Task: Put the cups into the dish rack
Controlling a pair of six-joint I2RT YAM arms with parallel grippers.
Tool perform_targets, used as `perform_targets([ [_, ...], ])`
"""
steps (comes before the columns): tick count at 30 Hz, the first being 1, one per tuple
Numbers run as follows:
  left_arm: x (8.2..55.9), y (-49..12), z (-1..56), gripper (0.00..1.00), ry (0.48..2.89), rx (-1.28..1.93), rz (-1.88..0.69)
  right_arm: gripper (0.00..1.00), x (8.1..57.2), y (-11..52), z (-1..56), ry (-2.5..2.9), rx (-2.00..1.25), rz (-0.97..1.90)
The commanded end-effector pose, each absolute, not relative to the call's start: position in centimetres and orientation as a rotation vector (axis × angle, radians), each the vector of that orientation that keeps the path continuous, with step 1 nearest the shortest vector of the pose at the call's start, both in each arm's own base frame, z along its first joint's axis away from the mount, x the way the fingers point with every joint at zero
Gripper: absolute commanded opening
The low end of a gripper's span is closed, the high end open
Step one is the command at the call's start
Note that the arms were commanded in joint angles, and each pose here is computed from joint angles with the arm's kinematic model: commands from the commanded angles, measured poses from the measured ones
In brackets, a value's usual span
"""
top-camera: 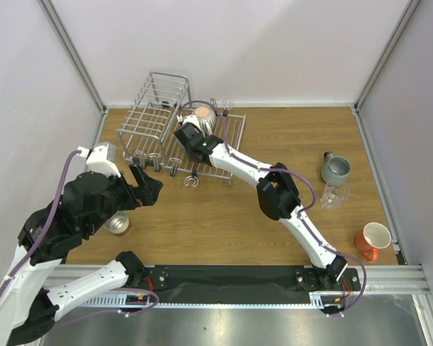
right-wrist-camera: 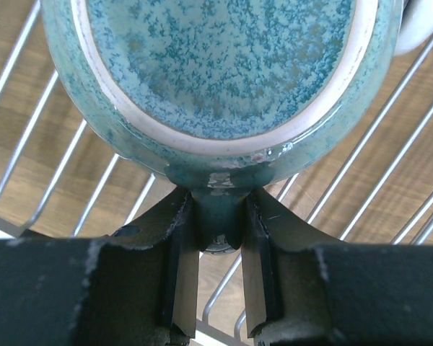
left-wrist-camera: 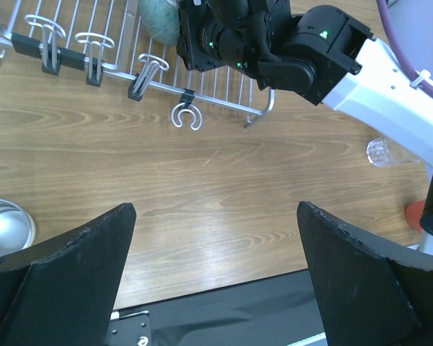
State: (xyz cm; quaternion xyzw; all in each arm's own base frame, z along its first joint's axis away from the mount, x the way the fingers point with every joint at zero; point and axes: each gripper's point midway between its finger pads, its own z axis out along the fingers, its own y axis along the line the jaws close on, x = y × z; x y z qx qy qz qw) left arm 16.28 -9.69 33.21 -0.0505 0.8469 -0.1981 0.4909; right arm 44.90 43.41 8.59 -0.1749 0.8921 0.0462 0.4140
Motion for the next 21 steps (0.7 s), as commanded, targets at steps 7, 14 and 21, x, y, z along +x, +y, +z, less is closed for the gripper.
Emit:
perform_targets([
  [7, 16.3, -9.5, 34.5, 1.00, 2.024, -0.059, -0.464, 0.32, 48.1, 44.5, 16.3, 2.048, -0.314, 0.195],
  [14, 16.4, -10.7, 34.7, 1.00, 2.024, -0.013, -0.508, 0.55, 48.1, 44.2, 16.7, 2.058, -0.317, 0.207],
  [21, 16.5, -12.0, 34.3, 1.00, 2.044, 0.006, -0.554, 0.66, 47.3, 42.2, 19.0, 2.077, -0.281, 0.186],
])
